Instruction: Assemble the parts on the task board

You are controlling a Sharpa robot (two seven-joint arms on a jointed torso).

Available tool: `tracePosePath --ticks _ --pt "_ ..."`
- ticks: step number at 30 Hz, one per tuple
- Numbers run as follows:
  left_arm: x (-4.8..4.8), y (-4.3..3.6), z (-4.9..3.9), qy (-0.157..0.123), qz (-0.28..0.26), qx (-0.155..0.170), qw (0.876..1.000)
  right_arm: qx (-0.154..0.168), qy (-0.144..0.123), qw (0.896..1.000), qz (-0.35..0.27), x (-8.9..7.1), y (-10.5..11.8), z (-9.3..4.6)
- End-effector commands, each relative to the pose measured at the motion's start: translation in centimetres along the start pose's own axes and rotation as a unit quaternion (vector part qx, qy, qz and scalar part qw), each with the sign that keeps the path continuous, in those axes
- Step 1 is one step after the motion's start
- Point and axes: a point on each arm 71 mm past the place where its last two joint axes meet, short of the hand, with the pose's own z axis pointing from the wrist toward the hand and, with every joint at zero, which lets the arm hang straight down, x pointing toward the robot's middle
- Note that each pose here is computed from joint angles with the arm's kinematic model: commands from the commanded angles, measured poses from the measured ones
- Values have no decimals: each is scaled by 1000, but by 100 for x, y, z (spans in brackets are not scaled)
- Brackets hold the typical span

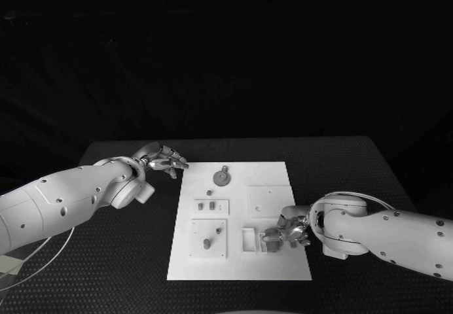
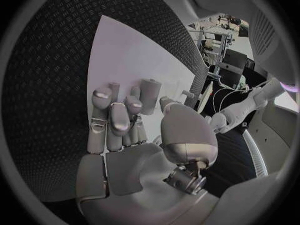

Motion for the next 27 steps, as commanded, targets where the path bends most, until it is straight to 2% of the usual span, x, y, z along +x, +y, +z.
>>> tracePosePath --ticks 1,17,24,27 --pt "18 -21 3 6 -4 5 1000 9 3 1000 -8 44 -12 39" --pt "6 -11 -4 5 -4 4 1000 8 -9 1000 3 55 -6 58" --pt "4 -8 -5 5 -4 3 1000 2 -5 999 36 73 -30 -9" --pt "2 -6 -5 4 -4 3 1000 -4 -10 999 50 7 -4 -55"
